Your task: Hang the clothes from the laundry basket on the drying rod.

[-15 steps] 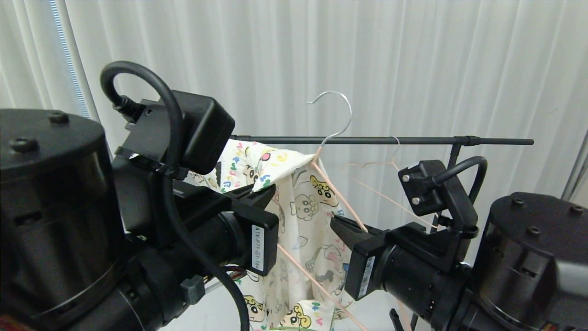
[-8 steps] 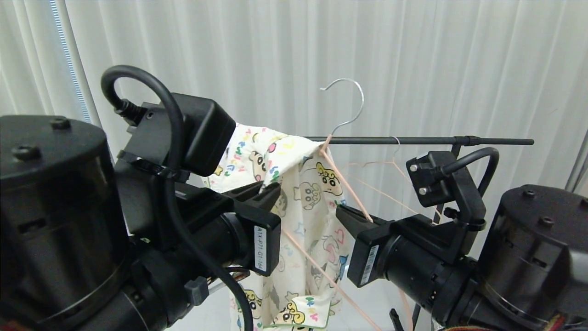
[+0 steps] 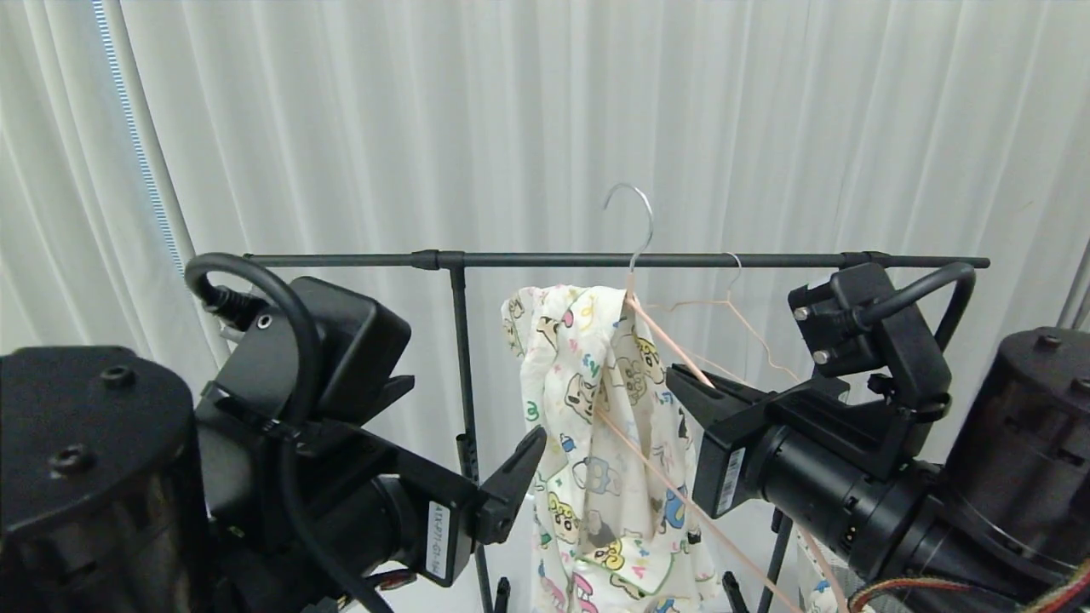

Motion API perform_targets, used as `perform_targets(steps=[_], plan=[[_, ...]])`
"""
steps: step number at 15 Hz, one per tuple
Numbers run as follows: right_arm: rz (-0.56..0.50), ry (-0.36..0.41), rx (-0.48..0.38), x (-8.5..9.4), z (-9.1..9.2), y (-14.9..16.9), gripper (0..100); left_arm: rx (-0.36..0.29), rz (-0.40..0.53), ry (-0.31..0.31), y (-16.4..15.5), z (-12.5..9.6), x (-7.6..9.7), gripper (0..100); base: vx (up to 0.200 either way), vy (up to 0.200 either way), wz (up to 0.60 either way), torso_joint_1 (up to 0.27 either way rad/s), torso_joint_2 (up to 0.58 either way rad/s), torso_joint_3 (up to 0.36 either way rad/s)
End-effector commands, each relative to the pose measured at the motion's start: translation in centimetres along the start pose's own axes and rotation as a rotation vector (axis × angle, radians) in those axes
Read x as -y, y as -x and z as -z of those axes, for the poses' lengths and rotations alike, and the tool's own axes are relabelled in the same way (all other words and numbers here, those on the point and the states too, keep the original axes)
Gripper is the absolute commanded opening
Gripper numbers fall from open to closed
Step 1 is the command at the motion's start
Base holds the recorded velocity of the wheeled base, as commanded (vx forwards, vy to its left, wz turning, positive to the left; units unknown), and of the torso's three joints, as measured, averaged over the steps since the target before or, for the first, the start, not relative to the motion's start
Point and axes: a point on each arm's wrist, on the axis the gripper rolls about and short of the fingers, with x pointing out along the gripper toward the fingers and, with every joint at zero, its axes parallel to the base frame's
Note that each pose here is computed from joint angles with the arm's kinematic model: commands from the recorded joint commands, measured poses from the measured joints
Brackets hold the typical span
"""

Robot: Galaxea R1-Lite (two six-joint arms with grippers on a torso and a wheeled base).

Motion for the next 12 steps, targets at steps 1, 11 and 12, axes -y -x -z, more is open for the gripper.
perform_targets(steps=[1,11,12], plan=[[-0.004,0.021,0.023,0.6,0.0,1.0,0,-0.001,0.007,0.001,0.9,0.8,-0.7,100,0.000,0.000,0.00,0.000,0.00,0.000],[-0.199,0.208,0.120,1.9,2.0,4.9,0,0.080,0.237,-0.088,3.3,0.9,-3.8,100,0.000,0.000,0.00,0.000,0.00,0.000],[-0.227,0.221,0.130,2.0,2.3,5.6,0,0.083,0.244,-0.102,3.3,0.9,-3.8,100,0.000,0.000,0.00,0.000,0.00,0.000]])
